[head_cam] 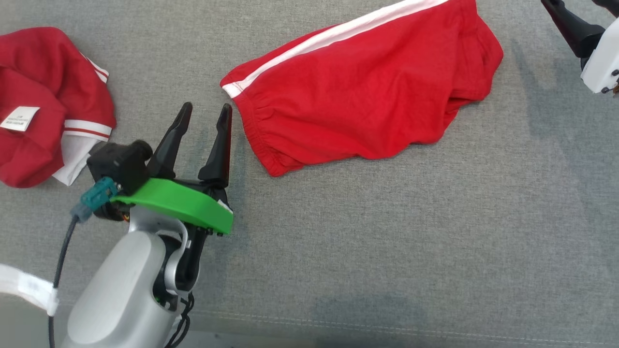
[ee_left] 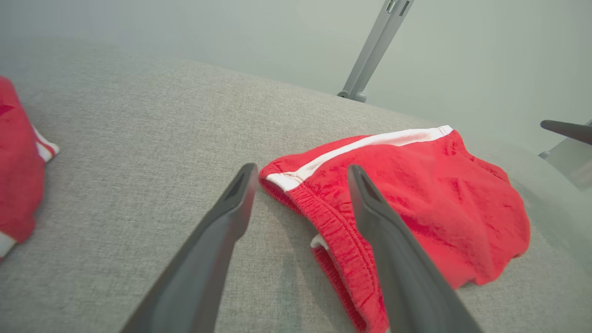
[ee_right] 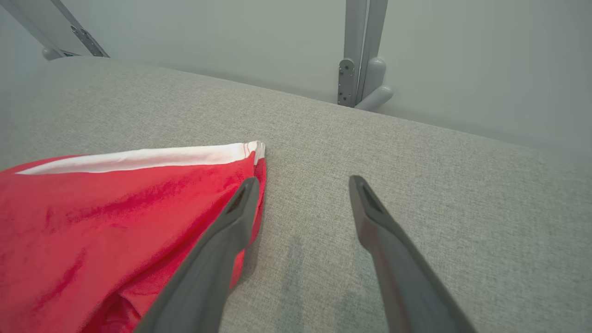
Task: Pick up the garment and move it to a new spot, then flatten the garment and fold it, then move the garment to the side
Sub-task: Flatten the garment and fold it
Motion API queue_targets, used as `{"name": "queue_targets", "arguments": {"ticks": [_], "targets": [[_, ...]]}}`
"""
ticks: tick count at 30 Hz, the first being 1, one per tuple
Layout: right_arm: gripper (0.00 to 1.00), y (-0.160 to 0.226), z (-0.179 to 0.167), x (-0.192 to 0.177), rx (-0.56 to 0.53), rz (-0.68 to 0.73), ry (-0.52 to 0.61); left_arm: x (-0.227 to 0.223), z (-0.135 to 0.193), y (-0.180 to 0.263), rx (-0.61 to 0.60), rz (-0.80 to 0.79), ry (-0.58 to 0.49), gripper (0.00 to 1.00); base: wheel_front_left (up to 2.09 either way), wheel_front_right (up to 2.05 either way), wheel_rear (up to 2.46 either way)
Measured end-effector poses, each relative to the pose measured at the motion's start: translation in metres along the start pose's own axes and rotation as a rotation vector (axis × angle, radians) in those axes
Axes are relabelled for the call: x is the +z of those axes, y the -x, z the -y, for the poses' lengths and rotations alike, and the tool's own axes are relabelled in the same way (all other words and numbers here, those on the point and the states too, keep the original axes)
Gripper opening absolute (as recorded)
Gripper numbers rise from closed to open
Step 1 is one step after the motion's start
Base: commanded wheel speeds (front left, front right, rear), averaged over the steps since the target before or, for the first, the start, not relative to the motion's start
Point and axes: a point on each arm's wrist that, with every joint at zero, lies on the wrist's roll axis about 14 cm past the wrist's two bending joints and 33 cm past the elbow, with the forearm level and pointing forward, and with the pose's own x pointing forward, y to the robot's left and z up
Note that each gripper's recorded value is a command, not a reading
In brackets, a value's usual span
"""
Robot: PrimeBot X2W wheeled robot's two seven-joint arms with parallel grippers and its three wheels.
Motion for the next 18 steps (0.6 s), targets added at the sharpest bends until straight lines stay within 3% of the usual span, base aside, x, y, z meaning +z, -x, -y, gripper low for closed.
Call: {"name": "queue_targets", "arguments": {"ticks": [4, 8, 18], "targets": [[1.00, -0.001, 0.006, -0.012, -0.031, -0.061, -0.036, 0.008, -0.002, 0.017, 0.049, 0.091, -0.070, 1.00, 0.00, 0.00, 0.00], [1.00, -0.022, -0.013, -0.029, -0.003, -0.119, -0.086, 0.003, -0.008, 0.028, 0.089, 0.123, -0.170, 1.00, 0.00, 0.00, 0.00], [1.00, -0.068, -0.044, -0.083, 0.010, -0.347, -0.010, -0.015, -0.014, 0.042, 0.149, 0.113, -0.160, 1.00, 0.00, 0.00, 0.00]]}}
